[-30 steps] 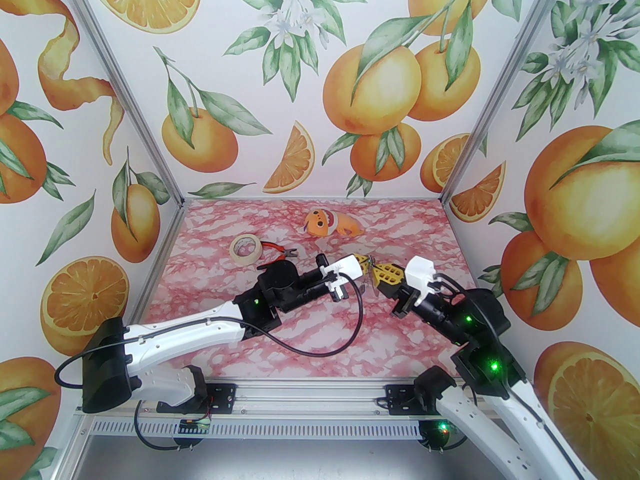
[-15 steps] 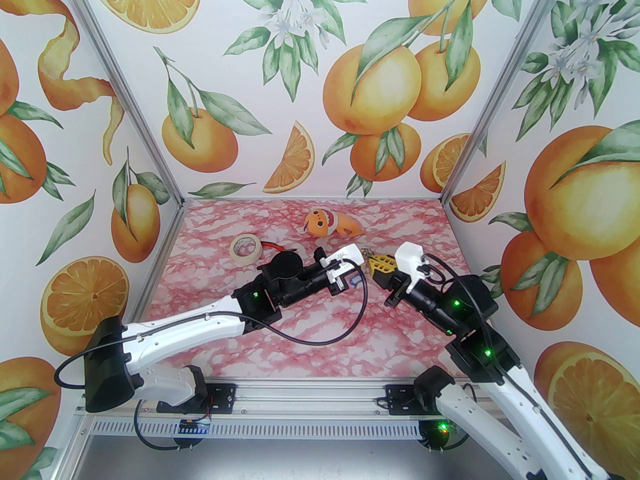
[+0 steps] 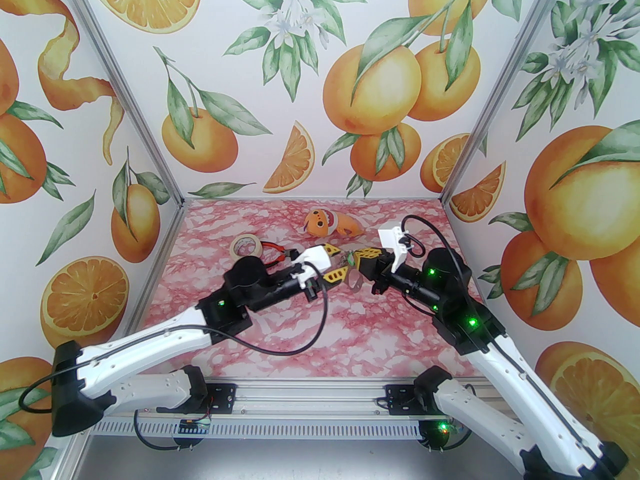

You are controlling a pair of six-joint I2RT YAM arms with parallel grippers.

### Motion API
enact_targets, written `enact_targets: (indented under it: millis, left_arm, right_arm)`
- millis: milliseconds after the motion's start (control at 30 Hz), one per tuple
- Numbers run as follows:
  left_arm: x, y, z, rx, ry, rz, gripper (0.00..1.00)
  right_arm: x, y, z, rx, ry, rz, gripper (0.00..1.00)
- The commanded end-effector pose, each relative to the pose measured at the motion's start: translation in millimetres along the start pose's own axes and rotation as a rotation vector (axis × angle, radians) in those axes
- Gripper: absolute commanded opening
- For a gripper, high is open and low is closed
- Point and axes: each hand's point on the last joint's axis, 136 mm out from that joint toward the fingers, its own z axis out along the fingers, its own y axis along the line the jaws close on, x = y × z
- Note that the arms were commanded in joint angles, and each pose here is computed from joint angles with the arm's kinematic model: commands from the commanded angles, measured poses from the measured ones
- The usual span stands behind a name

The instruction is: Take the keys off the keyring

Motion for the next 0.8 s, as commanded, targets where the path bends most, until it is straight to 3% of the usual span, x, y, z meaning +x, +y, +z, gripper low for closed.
enact_targets:
  millis: [0, 300, 500, 767]
  left_arm:
    - [21, -8, -7, 0.062, 0.077, -0.006, 0.41]
    - [36, -2, -6, 0.119, 0.101, 0.096, 0.47]
    - [45, -23, -13, 0.254, 0.056, 0.170, 0.47]
    - [50, -12, -14, 0.290, 0.043, 0.216, 0.46]
  right_arm:
    - [-17, 18, -7, -0.092, -0.027, 0.016, 0.00]
    - [-15, 39, -5, -0.240, 0.008, -0.027, 0.00]
    - [-14, 44, -7, -0.272, 0.006, -0.037, 0.00]
    - [-12, 49, -10, -0.299, 0.014, -0.062, 0.00]
